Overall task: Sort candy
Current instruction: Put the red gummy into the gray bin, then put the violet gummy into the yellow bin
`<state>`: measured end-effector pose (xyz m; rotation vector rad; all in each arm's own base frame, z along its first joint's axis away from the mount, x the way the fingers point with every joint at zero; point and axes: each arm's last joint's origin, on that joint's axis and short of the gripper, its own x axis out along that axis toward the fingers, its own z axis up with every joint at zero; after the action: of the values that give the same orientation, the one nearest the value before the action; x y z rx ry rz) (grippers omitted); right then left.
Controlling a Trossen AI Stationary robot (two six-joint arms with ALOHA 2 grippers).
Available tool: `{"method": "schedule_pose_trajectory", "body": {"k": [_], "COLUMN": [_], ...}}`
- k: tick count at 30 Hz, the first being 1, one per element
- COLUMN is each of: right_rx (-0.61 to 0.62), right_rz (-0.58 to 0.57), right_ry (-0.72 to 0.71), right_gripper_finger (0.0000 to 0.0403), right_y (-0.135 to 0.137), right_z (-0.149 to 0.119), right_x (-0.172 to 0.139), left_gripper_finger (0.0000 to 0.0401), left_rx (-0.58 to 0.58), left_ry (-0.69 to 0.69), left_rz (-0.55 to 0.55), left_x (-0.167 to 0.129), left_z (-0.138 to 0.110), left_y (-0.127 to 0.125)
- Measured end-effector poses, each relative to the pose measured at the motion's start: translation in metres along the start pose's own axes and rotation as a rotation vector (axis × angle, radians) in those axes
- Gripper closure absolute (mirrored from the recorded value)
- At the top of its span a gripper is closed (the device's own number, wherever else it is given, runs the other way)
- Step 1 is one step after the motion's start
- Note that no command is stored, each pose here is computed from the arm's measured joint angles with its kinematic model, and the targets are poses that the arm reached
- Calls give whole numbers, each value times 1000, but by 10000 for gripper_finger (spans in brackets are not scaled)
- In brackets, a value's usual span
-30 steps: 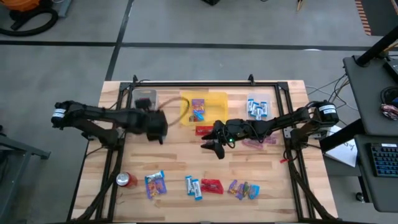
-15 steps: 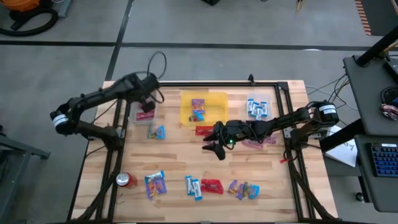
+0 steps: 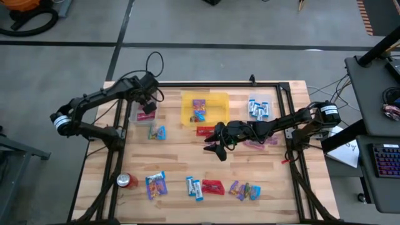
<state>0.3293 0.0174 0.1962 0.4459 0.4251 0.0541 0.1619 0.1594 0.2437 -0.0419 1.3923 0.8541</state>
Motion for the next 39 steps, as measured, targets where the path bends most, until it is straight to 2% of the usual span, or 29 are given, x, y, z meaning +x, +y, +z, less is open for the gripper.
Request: {"method": "schedule_pose_trajectory", "body": {"k": [6, 13, 16, 19, 22, 25, 29, 32, 36, 39], "right_rx": [0, -22, -74, -196, -356, -475, -567, -612, -659, -670], "right_rz": [0, 0, 3, 33, 168, 379, 707, 906, 1046, 1083], "right_ry": [0, 0, 2, 12, 46, 56, 35, 30, 32, 32], "right_gripper_finger": [193, 193, 193, 193, 193, 193, 195, 201, 213, 223], "right_y": [0, 0, 1, 5, 13, 25, 40, 48, 55, 58], "right_z": [0, 0, -1, -2, -6, -9, -9, -11, -14, -16], "right_x": [0, 0, 0, 0, 0, -1, -6, -10, -13, -14], "left_gripper_finger": [370, 328, 305, 285, 272, 268, 267, 267, 267, 267], "left_rx": [14, 7, 7, 6, -8, -40, -81, -106, -114, -86], "left_ry": [16, 19, 7, -2, -18, -37, -100, -185, -366, -528], "left_rz": [-4, -46, -105, -146, -193, -212, -220, -239, -293, -365], "left_x": [6, 7, 6, 6, 4, -1, -15, -31, -59, -84], "left_z": [-4, -5, -5, -5, -5, -6, -7, -8, -8, -9], "left_y": [-4, -6, -8, -9, -10, -11, -16, -24, -38, -54]}}
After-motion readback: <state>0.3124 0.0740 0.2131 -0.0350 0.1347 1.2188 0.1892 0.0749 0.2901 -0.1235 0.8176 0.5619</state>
